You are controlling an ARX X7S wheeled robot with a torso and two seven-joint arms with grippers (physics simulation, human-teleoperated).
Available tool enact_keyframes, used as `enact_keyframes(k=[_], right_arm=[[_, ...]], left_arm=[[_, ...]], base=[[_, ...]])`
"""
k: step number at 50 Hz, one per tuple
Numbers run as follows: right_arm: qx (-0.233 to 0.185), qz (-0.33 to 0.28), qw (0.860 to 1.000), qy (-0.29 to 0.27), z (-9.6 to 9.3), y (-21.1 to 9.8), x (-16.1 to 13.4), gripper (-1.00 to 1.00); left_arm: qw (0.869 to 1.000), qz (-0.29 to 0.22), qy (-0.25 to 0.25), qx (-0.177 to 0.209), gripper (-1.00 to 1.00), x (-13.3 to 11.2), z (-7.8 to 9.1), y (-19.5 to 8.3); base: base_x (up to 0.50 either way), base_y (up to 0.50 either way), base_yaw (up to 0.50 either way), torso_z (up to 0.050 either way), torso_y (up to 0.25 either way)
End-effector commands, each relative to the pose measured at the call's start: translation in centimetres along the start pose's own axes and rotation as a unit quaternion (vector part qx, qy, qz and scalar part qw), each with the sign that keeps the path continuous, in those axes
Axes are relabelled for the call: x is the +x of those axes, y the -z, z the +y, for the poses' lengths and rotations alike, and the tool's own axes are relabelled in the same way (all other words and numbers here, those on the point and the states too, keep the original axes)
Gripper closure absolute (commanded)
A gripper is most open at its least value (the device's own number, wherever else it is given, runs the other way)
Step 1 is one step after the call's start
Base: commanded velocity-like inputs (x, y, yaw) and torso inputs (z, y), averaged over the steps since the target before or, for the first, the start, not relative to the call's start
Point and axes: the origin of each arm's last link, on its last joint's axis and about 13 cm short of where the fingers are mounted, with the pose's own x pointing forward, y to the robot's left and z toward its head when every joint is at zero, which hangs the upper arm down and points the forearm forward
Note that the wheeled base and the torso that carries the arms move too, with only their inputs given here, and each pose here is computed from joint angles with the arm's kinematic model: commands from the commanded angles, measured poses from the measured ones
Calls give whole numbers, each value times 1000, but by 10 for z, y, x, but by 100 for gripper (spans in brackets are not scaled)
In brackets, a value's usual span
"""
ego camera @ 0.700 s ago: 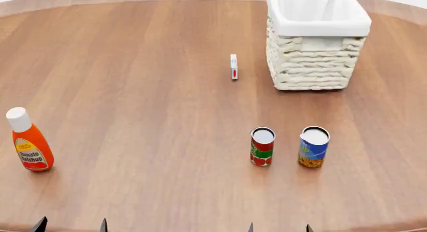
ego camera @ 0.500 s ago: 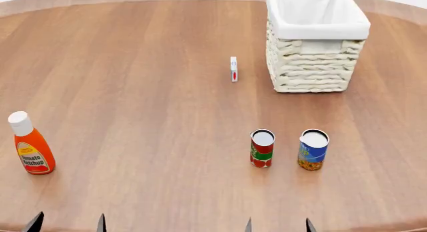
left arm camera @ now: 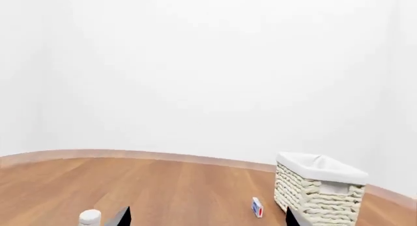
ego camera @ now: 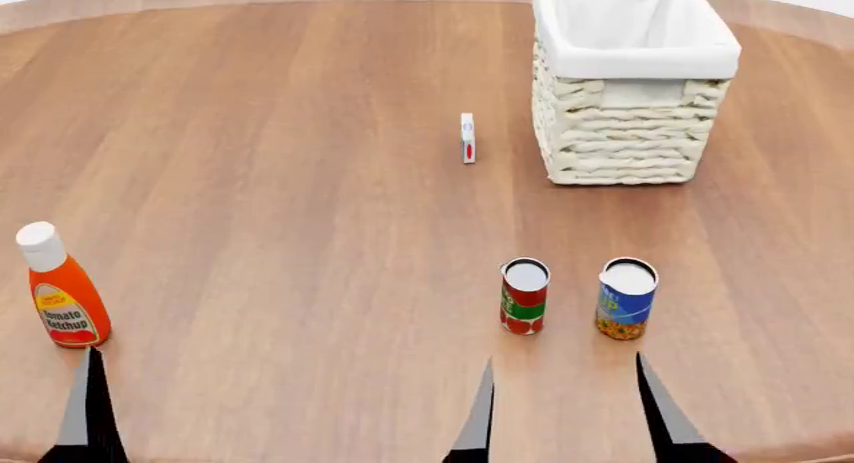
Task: Pick up the tomato sauce, and put it in the basket.
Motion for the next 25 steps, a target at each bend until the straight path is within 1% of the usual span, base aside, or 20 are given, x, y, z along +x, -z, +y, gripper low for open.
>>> enact_keyframes(k=[1,2,3,5,25], right_arm=[[-6,-63,998,-14,-1,-44,-12,-100],[5,-67,998,-19,-1,-46,-14,-100],[5,-77,997,-25,-1,-49,-16,-100],[6,-72,997,-24,-1,-49,-16,-100],[19,-63,997,-29,-2,-46,-15,-100]], left_arm=[[999,-46,-1,-13,-100,-5,0,-38],[999,-47,0,-14,-100,-5,0,-38],[999,-45,4,-10,-100,-5,0,-35],[999,-43,0,-10,-100,-5,1,-33],[999,-45,2,-16,-100,-7,4,-36]], base=[[184,0,0,0,0],[297,0,0,0,0],[500,0,0,0,0],[500,0,0,0,0],[500,0,0,0,0]])
